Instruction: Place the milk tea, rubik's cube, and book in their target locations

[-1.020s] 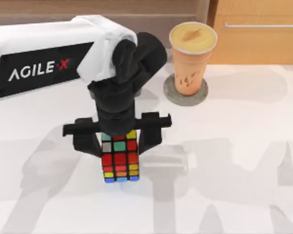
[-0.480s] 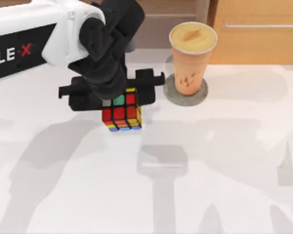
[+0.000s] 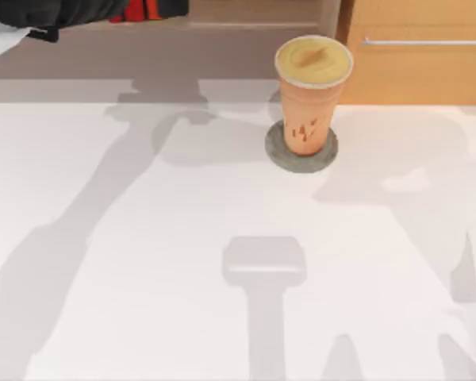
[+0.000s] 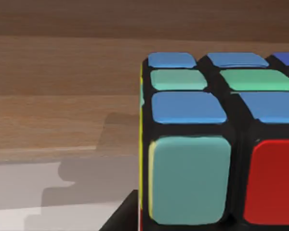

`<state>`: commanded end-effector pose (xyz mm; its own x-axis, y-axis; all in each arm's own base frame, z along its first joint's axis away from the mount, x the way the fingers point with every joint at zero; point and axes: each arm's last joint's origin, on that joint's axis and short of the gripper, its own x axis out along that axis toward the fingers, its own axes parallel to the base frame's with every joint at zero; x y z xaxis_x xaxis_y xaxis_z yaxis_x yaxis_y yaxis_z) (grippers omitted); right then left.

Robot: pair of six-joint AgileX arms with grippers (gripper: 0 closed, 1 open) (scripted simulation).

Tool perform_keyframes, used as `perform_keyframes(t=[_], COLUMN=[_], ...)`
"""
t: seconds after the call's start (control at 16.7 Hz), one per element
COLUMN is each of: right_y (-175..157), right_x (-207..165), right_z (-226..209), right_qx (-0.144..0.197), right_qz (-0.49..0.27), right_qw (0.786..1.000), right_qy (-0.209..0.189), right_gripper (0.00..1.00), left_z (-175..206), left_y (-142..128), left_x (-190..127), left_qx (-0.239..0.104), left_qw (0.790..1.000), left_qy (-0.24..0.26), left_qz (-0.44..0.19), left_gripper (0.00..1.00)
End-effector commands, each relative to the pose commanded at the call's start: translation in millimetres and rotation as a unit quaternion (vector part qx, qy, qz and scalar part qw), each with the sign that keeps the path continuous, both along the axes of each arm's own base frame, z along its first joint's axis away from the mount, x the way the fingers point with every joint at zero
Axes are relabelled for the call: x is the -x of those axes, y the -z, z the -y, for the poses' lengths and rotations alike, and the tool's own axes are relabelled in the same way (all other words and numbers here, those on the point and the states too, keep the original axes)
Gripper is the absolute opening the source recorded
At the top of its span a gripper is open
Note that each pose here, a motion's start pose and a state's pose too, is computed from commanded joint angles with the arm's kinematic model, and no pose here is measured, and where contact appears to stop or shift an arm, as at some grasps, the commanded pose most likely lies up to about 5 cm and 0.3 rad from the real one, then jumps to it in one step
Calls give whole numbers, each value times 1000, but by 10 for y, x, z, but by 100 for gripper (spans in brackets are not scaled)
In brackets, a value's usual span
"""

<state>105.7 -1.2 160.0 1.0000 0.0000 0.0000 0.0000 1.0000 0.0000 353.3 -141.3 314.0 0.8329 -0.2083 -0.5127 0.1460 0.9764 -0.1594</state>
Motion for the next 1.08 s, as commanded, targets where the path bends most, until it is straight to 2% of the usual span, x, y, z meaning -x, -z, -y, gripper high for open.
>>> perform_keyframes(t=[0.24,0.42,0.54,0.78,1.08], right_y=[0,0,0,0,0], right_x=[0,0,0,0,0], right_z=[0,0,0,0,0], right_qx=[0,0,0,0,0], right_qz=[0,0,0,0,0], right_qw=[1000,1000,1000,1000,1000], right_qy=[0,0,0,0,0], right_gripper=[100,100,100,100,100], left_z=[-368,-578,-661,-682,-580], left_y=[-512,-742,-796,-803,-901], left_x=[32,62,54,50,-18], left_qx=[-19,-39,-49,-52,-52], left_qw=[986,967,959,957,957], left_qy=[-34,-64,-77,-80,-61], left_qz=[165,244,269,274,278], left_gripper=[0,0,0,0,0])
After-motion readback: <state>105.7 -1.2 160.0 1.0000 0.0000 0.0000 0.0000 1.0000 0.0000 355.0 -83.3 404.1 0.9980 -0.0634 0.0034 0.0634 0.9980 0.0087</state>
